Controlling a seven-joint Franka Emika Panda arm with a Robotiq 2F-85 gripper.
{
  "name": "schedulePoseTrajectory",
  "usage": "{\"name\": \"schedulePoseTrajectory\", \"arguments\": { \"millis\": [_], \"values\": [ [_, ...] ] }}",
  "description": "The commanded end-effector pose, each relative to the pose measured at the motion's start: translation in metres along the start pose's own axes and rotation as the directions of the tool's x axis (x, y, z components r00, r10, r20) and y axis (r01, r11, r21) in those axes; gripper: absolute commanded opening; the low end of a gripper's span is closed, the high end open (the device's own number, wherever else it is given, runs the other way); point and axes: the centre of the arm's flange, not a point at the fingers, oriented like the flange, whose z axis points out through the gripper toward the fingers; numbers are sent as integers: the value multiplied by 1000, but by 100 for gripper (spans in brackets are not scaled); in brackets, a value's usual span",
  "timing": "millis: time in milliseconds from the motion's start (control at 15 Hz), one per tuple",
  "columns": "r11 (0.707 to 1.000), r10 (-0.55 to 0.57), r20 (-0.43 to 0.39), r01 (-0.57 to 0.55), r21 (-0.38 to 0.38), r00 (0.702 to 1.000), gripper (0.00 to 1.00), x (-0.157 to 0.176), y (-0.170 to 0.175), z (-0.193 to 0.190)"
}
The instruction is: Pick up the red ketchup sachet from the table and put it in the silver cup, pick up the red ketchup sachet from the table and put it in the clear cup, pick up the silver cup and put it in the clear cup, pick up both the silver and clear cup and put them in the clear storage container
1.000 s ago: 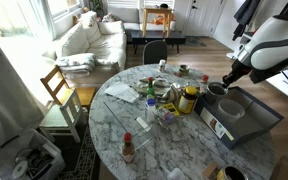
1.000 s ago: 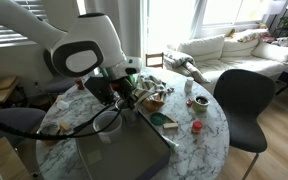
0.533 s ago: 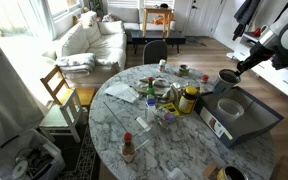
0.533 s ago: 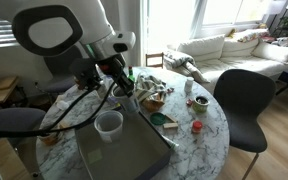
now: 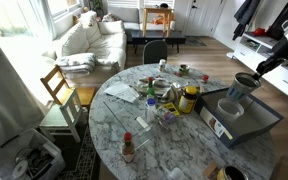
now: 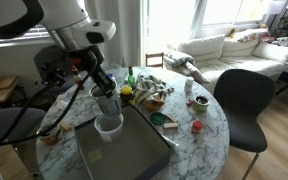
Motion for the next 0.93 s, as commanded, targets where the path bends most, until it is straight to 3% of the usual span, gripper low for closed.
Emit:
{"name": "schedulePoseTrajectory", "arguments": {
  "millis": [0, 400, 867],
  "values": [
    [999, -20, 42, 19, 41, 999, 1, -18, 7, 26],
    [997, -6, -3, 6, 77, 1000, 1, -19, 12, 73],
    [997, -48, 60, 45, 57, 997, 1, -17, -4, 133]
  ]
}}
